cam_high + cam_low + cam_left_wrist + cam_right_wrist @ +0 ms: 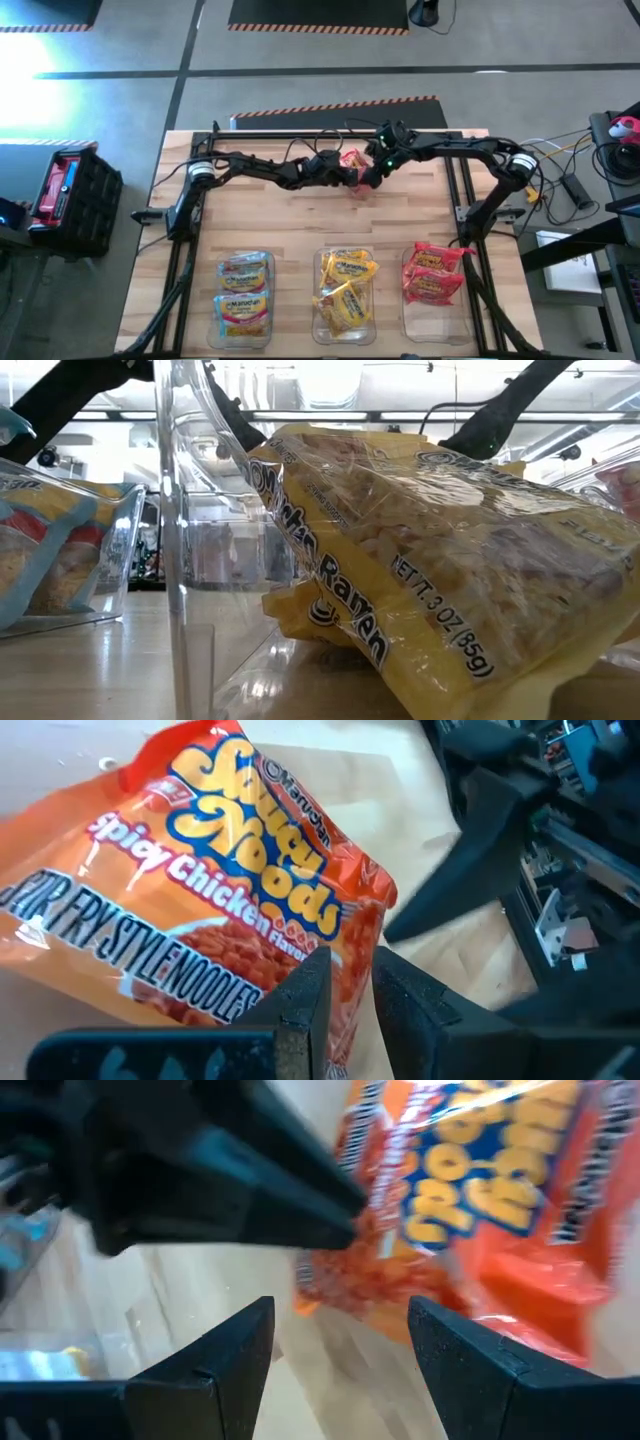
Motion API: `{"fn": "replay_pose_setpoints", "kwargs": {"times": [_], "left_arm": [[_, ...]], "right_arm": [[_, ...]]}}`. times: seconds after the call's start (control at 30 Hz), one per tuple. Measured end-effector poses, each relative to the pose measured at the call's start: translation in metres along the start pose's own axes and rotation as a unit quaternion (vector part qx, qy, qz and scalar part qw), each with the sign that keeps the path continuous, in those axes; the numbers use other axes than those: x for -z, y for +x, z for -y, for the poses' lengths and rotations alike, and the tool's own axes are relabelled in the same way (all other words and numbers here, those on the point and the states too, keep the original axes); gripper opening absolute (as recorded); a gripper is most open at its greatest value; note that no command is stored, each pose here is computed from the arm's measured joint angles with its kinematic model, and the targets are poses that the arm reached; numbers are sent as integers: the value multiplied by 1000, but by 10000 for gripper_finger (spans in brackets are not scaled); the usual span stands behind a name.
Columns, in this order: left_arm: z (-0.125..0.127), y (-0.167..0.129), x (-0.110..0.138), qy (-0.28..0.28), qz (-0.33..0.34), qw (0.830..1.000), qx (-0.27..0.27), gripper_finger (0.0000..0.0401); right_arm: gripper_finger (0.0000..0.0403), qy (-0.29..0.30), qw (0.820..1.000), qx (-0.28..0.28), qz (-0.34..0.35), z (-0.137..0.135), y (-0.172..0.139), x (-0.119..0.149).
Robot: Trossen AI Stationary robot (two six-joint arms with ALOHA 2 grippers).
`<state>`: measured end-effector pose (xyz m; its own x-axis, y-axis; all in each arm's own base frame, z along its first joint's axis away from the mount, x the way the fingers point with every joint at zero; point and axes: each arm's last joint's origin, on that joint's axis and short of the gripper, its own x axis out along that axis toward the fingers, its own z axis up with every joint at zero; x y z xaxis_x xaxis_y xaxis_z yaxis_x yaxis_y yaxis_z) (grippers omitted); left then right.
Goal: Sort Maruchan noodles
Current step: Put the red noodle pack into the right transparent bin
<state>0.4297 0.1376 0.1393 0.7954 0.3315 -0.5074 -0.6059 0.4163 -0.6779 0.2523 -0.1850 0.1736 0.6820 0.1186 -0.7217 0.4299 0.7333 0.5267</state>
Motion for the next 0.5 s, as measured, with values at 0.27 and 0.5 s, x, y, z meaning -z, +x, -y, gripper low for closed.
{"fn": "replay_pose_setpoints", "kwargs": {"times": [0.27, 0.5], "left_arm": [[-4, 0, 5, -20, -44, 999, -9, 59], [-13, -3, 9, -36, -78, 994, -61, 59]], "right_arm": [[221, 0, 1000, -1, 14, -3, -9, -2], [221, 5, 1000, -4, 24, -7, -14, -4]]}}
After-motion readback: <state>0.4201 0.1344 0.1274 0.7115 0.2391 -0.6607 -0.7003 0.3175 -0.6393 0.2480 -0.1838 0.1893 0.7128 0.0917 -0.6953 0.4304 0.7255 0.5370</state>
